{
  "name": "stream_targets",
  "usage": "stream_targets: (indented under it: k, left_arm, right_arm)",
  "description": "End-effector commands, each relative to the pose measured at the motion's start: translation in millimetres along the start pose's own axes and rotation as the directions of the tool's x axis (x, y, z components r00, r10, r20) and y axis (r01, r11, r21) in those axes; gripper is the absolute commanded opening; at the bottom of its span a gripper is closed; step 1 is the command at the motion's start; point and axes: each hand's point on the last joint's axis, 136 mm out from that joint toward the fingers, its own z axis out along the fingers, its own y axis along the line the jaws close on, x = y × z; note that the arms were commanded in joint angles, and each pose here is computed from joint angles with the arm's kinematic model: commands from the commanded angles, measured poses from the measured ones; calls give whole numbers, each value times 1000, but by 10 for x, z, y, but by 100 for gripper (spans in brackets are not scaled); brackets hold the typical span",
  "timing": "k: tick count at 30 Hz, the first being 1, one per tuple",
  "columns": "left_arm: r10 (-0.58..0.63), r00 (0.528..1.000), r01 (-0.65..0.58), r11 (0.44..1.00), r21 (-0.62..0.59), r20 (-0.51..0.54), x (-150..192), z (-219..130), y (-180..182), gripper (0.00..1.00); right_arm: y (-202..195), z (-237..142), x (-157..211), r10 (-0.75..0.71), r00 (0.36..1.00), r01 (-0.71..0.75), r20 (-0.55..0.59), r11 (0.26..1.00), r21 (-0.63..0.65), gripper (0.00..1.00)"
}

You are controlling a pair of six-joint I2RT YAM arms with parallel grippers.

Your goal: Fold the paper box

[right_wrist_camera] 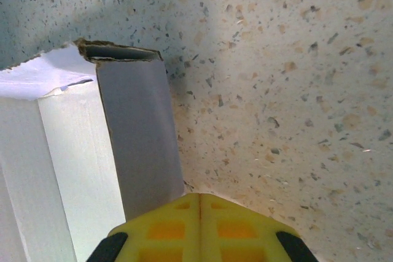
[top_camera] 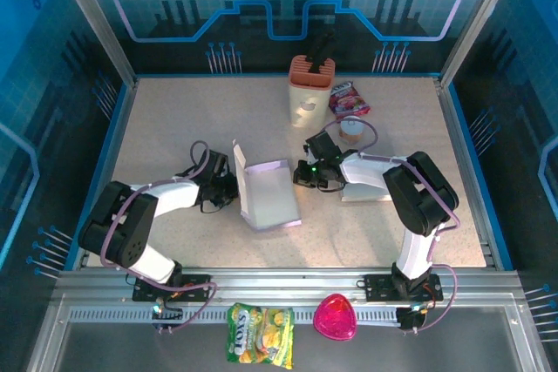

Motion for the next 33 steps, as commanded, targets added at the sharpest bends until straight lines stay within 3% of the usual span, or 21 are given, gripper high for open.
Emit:
stream_targets:
  k: [1, 5, 10, 22, 29, 33]
  left_arm:
    - [86, 991, -103, 979, 174, 103, -298, 180, -517, 18]
    - [101, 990, -117, 978, 174, 100, -333, 176, -593, 19]
    - [139, 986, -152, 977, 152, 92, -424, 185, -731, 20]
    - [280, 960, -271, 926, 264, 4, -503, 330, -1509, 22]
    - [355, 932, -362, 916, 174, 75, -667, 39, -1624, 33]
    - [390, 907, -405, 911, 75, 159, -821, -323, -1631, 41]
  right_arm:
    - [161, 24, -23, -15, 1000, 16, 7, 999, -31, 3]
    - [112, 20, -2, 8, 1000, -8, 3, 1000, -9, 4]
    - [-8, -62, 76, 93, 995, -94, 39, 995, 14, 20]
    - [213, 42, 578, 354, 933, -347, 63, 933, -101, 25]
    - [88, -263, 561, 267, 951, -268, 157, 963, -13, 35]
    - [84, -551, 459, 103, 969, -111, 224, 993, 25, 42]
